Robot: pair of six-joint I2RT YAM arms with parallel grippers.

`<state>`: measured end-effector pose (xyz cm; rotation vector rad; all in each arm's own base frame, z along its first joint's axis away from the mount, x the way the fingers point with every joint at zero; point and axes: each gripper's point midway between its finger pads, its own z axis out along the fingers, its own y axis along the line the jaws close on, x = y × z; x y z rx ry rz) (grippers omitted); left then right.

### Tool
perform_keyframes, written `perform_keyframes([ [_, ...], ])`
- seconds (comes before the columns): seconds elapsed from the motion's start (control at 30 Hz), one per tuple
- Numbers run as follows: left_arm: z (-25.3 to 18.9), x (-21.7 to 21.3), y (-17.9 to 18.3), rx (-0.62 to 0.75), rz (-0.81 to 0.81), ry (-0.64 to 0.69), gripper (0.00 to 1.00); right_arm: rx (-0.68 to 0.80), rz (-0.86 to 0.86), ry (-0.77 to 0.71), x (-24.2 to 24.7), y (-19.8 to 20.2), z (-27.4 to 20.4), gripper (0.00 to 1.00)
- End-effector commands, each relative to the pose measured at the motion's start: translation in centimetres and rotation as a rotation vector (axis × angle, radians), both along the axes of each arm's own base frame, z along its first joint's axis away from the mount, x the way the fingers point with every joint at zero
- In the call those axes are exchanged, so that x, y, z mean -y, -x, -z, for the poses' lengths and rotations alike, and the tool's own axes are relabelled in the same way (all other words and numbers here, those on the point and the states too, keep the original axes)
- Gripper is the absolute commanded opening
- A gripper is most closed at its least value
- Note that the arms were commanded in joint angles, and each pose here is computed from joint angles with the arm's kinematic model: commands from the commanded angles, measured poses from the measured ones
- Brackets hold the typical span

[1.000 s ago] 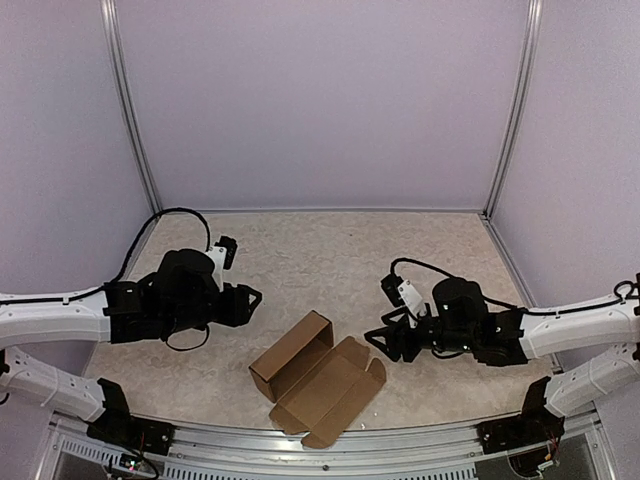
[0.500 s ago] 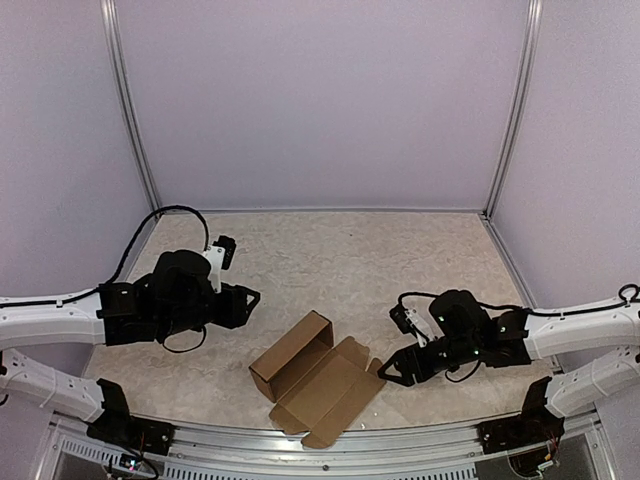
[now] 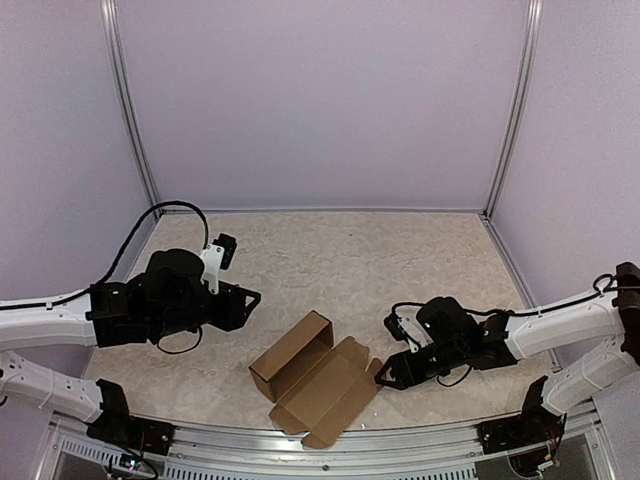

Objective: Fold the paper box

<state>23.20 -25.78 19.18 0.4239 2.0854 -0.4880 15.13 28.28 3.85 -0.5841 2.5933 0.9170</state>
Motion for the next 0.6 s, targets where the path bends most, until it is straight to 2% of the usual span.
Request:
perform_keyframes([
  [0.0,-1.0,0.0,0.4,0.015,0.025,-0.006,0.55,0.028,0.002,-0.034,-1.2,-1.1,-0.5,0.51],
  [0.33,-0.9,-0.2,0.6,0.006,0.023,-0.014,0.51,0.037,-0.022,-0.021,-1.6,-1.3,0.2,0.36],
  [0.5,-0.7,-0.2,0.6,0.001,0.024,-0.018,0.50,0.050,-0.036,-0.004,-1.6,-1.4,0.5,0.26],
  [0.57,-0.6,-0.3,0.7,-0.001,0.024,-0.019,0.50,0.055,-0.045,0.002,-1.7,-1.5,0.6,0.18],
])
